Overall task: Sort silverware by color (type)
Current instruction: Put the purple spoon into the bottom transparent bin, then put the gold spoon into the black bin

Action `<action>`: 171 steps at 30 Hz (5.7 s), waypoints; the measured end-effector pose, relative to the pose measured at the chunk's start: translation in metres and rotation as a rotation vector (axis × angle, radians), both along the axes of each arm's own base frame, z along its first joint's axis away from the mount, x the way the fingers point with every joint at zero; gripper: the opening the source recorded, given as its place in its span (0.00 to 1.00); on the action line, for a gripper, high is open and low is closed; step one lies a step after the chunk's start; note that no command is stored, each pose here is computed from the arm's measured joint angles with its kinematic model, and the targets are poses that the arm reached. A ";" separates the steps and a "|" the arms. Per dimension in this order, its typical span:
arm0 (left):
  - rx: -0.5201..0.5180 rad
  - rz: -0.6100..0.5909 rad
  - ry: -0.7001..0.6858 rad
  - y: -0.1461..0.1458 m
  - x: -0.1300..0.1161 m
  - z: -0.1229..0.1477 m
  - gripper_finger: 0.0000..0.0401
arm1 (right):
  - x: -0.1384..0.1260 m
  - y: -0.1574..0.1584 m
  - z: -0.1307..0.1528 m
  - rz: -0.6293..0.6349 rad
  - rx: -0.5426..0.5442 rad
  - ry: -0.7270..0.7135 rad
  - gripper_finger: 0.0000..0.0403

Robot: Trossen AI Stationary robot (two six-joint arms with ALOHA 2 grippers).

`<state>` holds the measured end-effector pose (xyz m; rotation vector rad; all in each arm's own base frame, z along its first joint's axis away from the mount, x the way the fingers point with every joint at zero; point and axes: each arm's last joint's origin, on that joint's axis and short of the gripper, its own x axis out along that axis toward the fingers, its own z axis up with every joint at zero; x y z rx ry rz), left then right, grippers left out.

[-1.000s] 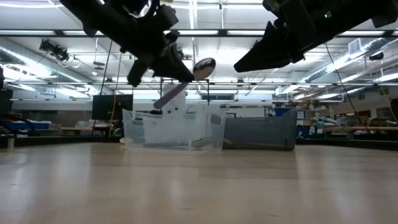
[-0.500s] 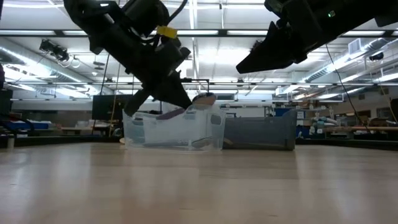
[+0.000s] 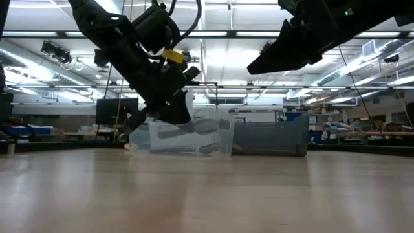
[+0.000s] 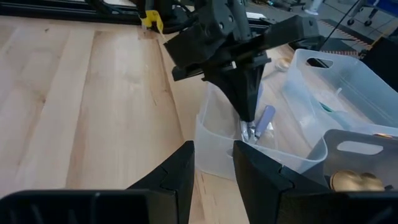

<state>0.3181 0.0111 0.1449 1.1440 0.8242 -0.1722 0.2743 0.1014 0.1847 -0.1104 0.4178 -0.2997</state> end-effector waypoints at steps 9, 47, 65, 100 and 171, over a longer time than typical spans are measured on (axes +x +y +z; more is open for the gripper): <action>-0.068 0.066 -0.023 0.000 0.000 0.000 0.23 | 0.000 0.000 0.000 0.000 0.001 -0.001 0.30; -0.852 1.244 -0.378 0.096 -0.095 0.072 0.29 | 0.000 0.000 -0.001 -0.011 0.018 -0.001 0.30; -0.770 1.725 -0.364 0.121 -0.088 0.009 0.29 | -0.002 0.007 0.002 0.024 0.027 -0.027 0.30; -0.952 1.790 -0.549 0.126 -0.108 -0.030 0.29 | -0.003 0.018 0.008 0.083 0.044 -0.083 0.30; -0.716 1.518 -0.200 0.110 -0.125 -0.015 0.04 | -0.003 0.021 0.009 0.082 0.050 -0.094 0.30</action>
